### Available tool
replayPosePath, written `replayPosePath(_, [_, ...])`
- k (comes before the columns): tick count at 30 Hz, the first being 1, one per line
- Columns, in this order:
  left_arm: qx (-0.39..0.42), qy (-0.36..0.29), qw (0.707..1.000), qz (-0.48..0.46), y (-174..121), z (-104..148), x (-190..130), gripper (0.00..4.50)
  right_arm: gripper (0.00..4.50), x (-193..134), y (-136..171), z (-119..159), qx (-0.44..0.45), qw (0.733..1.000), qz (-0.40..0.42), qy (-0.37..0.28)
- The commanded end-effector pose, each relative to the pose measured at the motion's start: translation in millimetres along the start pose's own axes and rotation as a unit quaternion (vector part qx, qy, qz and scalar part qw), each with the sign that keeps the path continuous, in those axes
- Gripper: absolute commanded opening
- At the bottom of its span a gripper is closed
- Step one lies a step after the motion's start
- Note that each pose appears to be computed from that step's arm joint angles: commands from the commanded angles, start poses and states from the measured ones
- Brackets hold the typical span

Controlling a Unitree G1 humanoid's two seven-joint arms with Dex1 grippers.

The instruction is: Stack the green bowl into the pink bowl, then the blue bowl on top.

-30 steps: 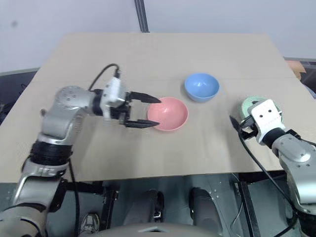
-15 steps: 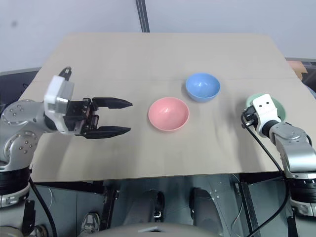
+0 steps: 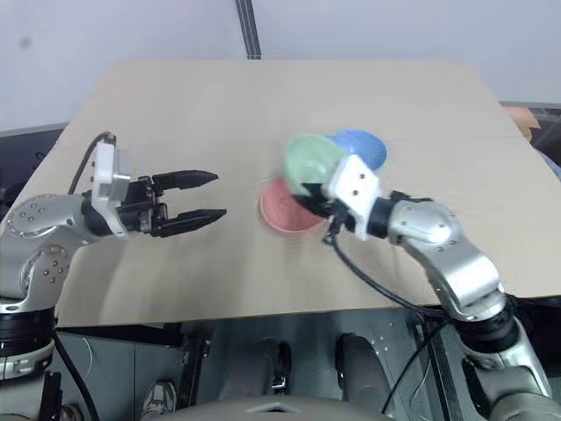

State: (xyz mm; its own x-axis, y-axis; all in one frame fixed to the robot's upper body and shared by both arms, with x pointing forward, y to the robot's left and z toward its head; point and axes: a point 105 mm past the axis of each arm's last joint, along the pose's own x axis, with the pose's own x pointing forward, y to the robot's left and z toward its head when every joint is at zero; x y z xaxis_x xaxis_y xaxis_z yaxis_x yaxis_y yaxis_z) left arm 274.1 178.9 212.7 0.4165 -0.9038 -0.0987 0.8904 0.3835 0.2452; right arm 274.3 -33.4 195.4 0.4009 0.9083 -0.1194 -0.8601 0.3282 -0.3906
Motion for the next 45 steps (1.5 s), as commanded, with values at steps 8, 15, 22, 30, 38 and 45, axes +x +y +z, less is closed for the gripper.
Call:
replayPosePath(8, [0.02,-0.007,1.0,0.021,-6.6,8.9,-8.0,3.6,2.7,32.3,-10.2,-11.3,-0.069,0.997,0.034,0.012])
replayPosePath(15, [0.005,-0.029,0.999,0.03,-9.1,13.8,-12.4,3.6,3.36,-16.6,-49.9,28.0,-0.063,0.996,-0.053,-0.024])
replayPosePath(22, [-0.018,-0.058,0.993,0.1,0.8,13.3,-17.9,3.6,3.36,-42.2,-107.0,-42.2,-0.127,0.978,-0.121,0.117])
replayPosePath(30, [-0.024,-0.063,0.987,0.146,-0.3,12.2,-21.0,3.6,3.36,-26.0,-128.5,-108.7,-0.136,0.969,-0.103,0.178])
replayPosePath(38, [-0.021,-0.05,0.983,0.177,-4.0,6.0,-27.8,3.6,0.64,-16.6,-140.7,-102.2,-0.173,0.966,-0.092,0.171])
replayPosePath(45, [-0.023,-0.054,0.985,0.16,-5.5,5.9,-23.6,3.6,0.09,-22.3,-137.6,-66.5,-0.214,0.966,-0.077,0.126])
